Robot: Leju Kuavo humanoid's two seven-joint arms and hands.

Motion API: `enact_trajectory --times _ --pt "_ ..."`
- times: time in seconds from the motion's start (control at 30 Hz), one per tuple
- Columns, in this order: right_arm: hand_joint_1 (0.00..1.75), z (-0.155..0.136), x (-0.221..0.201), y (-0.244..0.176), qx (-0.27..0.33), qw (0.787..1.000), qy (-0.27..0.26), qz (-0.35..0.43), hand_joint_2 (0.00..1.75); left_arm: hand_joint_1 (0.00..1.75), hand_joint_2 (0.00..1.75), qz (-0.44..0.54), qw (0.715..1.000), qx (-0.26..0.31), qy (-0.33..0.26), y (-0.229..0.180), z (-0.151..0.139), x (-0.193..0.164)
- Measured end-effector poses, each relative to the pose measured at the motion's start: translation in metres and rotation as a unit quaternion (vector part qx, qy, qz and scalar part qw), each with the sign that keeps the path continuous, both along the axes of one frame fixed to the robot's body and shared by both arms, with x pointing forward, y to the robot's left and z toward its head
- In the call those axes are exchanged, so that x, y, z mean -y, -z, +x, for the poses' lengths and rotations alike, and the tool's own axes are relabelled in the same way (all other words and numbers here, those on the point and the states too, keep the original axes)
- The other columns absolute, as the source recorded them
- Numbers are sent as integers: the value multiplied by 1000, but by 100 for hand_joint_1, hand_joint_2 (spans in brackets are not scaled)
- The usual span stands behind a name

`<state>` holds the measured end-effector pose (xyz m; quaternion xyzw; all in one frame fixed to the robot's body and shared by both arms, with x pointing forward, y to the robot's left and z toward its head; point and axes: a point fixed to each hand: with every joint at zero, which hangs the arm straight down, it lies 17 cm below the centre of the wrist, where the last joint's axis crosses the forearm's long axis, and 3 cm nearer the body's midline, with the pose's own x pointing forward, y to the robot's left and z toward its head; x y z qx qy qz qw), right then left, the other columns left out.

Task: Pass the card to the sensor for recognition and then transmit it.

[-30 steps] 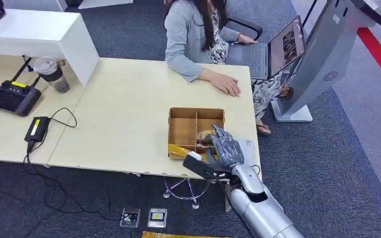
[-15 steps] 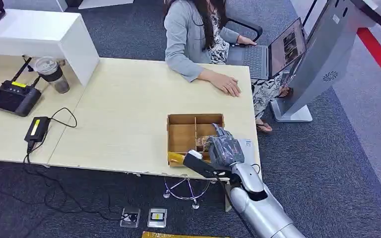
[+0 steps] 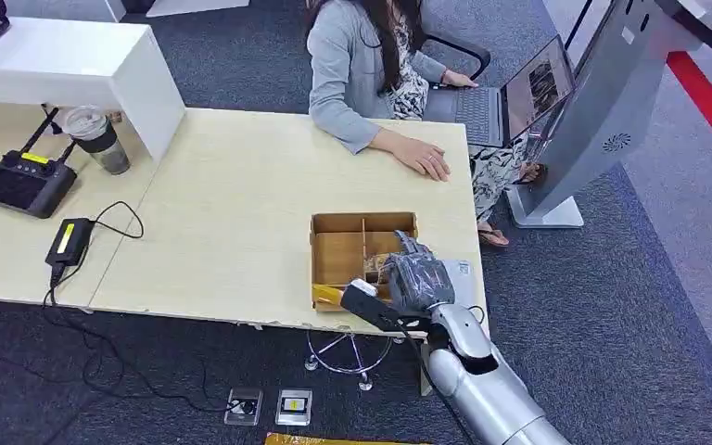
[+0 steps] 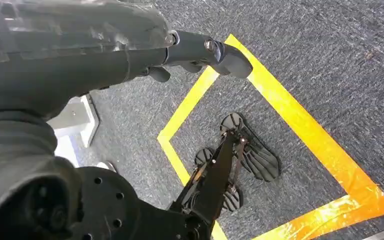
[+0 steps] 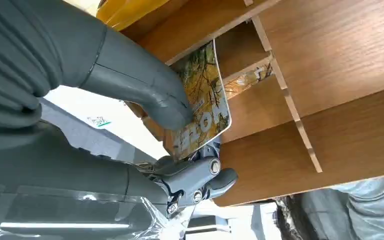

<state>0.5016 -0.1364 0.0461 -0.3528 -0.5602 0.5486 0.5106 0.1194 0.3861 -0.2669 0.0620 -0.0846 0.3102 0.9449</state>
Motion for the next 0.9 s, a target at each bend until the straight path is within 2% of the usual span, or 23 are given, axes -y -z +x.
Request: enact_trajectory --times 0.1,0.17,0.37,0.43,0.5,0.77,0.9 --pt "175 8 -2 -14 20 1000 -3 4 175 0 0 0 1000 0 -1 0 0 0" --pt "175 21 -4 -39 50 999 -9 2 175 0 0 0 1000 0 -1 0 0 0" --pt "175 82 -9 -195 210 977 -43 -11 175 0 0 0 1000 7 10 0 3 2" --pt "175 94 -12 -250 258 965 -51 2 175 0 0 1 1000 7 11 0 2 2" --pt "175 100 -15 -285 288 956 -53 8 175 0 0 2 1000 6 9 0 2 2" --pt "175 112 -22 -310 309 950 -52 8 175 0 0 3 1000 4 13 0 2 3" --pt "175 125 -19 -316 306 950 -43 -30 175 0 0 0 1000 6 23 0 3 4"
